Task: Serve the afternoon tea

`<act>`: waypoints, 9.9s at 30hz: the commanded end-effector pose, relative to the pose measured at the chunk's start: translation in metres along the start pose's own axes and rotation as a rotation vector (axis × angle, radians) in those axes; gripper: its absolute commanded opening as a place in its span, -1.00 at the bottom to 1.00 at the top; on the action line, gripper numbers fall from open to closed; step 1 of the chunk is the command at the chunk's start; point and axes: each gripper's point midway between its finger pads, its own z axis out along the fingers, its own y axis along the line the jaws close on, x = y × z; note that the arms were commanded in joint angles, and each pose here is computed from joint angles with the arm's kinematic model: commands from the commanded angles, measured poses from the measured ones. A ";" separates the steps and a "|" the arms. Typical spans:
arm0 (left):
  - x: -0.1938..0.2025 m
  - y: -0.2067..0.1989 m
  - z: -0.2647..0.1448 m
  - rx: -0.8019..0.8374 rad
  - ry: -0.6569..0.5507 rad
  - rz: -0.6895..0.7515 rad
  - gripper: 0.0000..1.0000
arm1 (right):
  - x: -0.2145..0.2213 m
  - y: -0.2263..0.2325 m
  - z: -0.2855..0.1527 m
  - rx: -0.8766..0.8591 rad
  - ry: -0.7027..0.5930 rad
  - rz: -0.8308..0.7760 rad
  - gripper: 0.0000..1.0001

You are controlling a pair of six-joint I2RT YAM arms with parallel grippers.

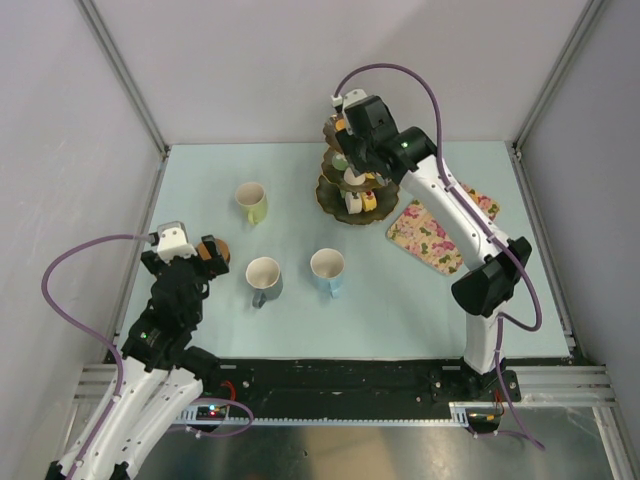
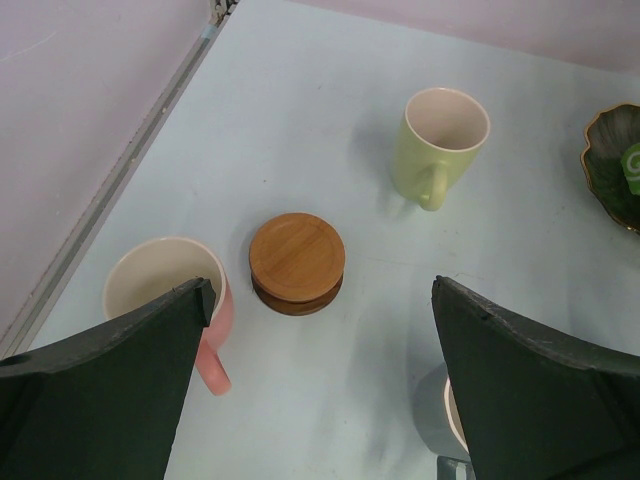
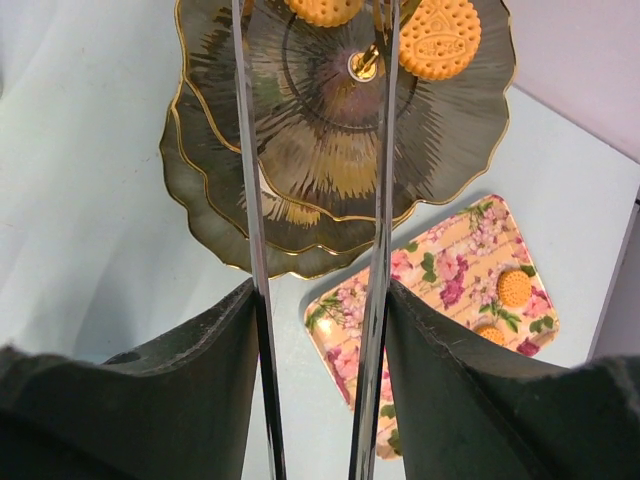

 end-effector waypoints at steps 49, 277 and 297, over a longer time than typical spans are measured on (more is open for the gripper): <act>0.000 -0.003 0.004 0.000 -0.004 0.015 0.97 | 0.227 -0.179 -0.034 0.297 0.294 0.831 -0.03; 0.000 -0.003 0.003 0.007 -0.008 0.016 0.97 | 0.279 -0.164 -0.010 0.242 0.589 0.719 0.03; 0.000 -0.004 0.003 0.009 -0.009 0.013 0.97 | 0.296 -0.167 -0.010 0.299 0.682 0.631 0.03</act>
